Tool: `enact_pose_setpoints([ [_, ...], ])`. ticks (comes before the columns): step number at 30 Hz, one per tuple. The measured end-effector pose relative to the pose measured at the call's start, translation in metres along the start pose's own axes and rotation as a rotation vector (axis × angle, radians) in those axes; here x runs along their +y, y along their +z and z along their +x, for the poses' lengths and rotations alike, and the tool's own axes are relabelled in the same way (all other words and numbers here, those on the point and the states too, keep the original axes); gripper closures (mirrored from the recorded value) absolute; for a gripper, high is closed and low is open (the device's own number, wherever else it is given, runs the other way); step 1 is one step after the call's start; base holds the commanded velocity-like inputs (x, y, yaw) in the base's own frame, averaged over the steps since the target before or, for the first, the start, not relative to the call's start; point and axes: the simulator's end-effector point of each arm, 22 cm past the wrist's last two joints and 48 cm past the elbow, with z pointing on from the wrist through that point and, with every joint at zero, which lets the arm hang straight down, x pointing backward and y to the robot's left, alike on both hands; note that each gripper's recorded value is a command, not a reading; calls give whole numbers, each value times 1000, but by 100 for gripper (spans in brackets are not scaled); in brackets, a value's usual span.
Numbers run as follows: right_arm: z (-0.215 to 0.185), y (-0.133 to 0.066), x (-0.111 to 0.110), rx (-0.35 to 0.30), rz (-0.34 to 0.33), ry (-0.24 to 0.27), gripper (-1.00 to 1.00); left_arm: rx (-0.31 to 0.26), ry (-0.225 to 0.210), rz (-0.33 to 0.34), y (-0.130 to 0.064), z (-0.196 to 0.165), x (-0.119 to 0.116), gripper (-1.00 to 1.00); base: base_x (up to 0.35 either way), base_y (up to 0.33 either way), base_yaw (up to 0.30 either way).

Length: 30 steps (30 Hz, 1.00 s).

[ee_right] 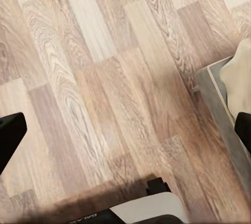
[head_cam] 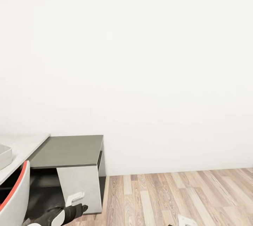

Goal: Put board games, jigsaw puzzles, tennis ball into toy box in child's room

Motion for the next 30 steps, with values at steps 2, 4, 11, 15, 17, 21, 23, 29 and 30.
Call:
enact_pose_setpoints([
  [2, 3, 1, -1, 6, 2, -2, -100, 10, 0, -8, 1, 10, 4, -100, -77, 0, 0],
  [4, 10, 3, -4, 21, 10, -4, -100, 20, -1, -15, 2, 20, 9, -100, -39, 0, 0],
  [11, 101, 13, -15, 167, 79, -48, -100, 59, 78, -87, -3, 105, 52, -100, -9, 0, 0],
  [15, 152, 14, -45, 188, 156, -115, -100, 88, 160, -189, -17, 169, 93, -100, 0, 0, 0],
  [17, 168, 11, -51, 192, 173, -146, -100, 101, 171, -224, -23, 191, 107, -100, 0, 0, 0],
  [21, 190, 6, -60, 191, 201, -184, -100, 148, 179, -267, -38, 239, 126, -100, 0, 0, 0],
  [23, 196, 5, -63, 192, 208, -190, -100, 170, 178, -275, -44, 256, 131, -100, 0, 0, 0],
  [29, 237, -8, -79, 241, 225, -209, -100, 235, 180, -290, -63, 306, 142, -100, 0, 0, 0],
  [30, 246, -11, -81, 252, 226, -214, -100, 244, 180, -291, -66, 313, 143, -100, 0, 0, 0],
])
